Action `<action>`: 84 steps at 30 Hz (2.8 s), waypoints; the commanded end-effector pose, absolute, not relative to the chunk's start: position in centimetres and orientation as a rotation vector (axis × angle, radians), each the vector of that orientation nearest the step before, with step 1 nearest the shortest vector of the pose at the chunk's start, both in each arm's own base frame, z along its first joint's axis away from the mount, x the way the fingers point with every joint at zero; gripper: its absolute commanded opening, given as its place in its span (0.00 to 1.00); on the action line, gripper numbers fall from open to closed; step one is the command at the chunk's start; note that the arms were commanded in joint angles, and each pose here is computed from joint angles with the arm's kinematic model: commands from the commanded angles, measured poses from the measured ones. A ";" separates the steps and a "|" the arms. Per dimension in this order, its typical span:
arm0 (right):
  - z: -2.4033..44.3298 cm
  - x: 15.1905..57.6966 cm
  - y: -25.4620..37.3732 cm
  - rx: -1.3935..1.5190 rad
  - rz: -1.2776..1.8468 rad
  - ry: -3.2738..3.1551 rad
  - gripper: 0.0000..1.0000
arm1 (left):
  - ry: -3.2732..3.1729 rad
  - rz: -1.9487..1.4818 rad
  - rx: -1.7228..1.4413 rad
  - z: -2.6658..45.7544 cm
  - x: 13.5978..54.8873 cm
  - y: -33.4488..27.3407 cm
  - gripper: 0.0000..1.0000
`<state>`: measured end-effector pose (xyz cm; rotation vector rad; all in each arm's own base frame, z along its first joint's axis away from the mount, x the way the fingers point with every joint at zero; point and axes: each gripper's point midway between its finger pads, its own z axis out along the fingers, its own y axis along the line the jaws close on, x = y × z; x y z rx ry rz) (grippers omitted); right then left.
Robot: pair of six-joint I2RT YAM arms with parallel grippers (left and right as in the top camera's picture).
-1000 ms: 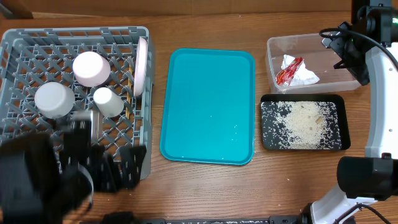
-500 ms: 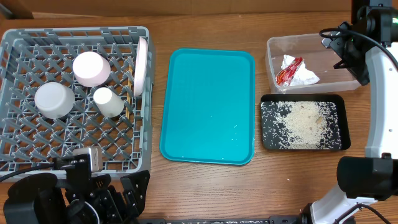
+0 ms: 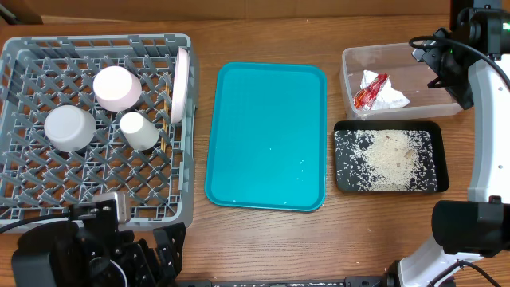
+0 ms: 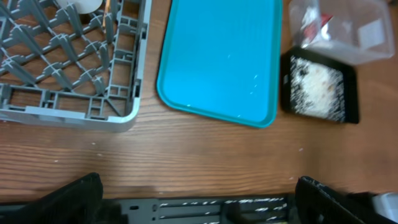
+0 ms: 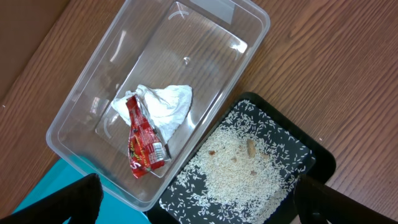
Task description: Sort waste into correct bins and load items into the dishwasher
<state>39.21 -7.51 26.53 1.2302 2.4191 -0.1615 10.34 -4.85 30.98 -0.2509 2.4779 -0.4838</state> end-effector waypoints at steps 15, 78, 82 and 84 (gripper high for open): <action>26.9 39.2 -7.5 1.219 -0.167 2.409 1.00 | 2.210 -0.485 0.549 25.5 13.4 -8.6 1.00; 26.9 39.2 -7.5 1.219 -0.167 2.409 1.00 | 1.616 0.011 -0.202 16.0 24.5 1.9 1.00; 26.9 39.2 -7.5 1.219 -0.167 2.409 1.00 | 1.616 0.011 -0.202 16.0 24.5 1.9 1.00; 26.9 39.2 -7.5 1.219 -0.167 2.409 1.00 | 1.617 0.011 -0.202 16.0 24.5 1.9 1.00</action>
